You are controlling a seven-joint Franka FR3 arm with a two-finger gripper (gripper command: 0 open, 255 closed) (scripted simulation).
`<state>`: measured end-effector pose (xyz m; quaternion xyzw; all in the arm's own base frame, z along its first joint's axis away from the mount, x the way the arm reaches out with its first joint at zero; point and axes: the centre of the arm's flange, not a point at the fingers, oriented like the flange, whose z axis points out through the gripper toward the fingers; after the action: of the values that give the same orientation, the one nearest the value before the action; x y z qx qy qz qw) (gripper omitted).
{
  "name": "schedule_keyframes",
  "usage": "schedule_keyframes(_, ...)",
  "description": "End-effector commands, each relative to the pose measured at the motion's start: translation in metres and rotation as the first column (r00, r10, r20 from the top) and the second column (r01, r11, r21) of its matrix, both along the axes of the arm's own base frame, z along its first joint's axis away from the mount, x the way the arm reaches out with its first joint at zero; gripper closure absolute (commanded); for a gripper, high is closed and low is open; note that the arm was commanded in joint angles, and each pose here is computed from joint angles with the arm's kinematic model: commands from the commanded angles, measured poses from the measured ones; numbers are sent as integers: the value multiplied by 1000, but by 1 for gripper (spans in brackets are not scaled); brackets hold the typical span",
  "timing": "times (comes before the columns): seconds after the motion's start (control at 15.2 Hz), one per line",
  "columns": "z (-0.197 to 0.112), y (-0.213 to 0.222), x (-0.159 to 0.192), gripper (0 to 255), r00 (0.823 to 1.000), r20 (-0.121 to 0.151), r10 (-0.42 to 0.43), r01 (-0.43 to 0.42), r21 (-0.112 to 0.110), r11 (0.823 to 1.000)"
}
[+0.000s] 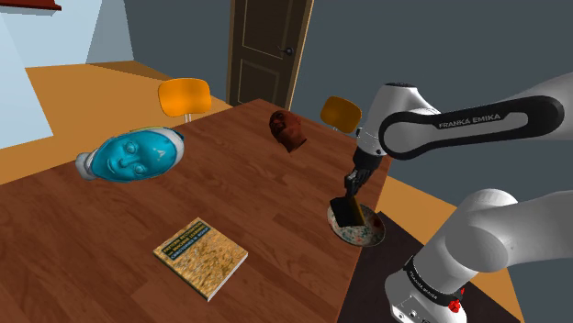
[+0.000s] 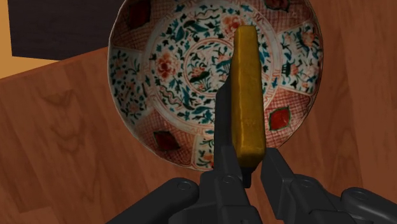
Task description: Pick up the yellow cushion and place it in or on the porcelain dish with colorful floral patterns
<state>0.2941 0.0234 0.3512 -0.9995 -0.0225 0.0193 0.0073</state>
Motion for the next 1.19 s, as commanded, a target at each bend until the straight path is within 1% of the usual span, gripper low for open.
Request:
schedule_keyframes(0.0,-6,0,-1,255,1000,-8,0,0,0,1000)
schedule_keyframes(0.4,-6,0,-1,255,1000,-8,0,0,0,1000)
schedule_keyframes(0.46,-6,0,-1,0,1000,-8,0,0,0,1000)
schedule_keyframes(0.79,-6,0,-1,0,1000,-8,0,0,0,1000)
schedule_keyframes(1.06,44,-1,1,0,1000,-8,0,0,0,1000)
schedule_keyframes(1.12,44,-1,1,0,1000,-8,0,0,0,1000)
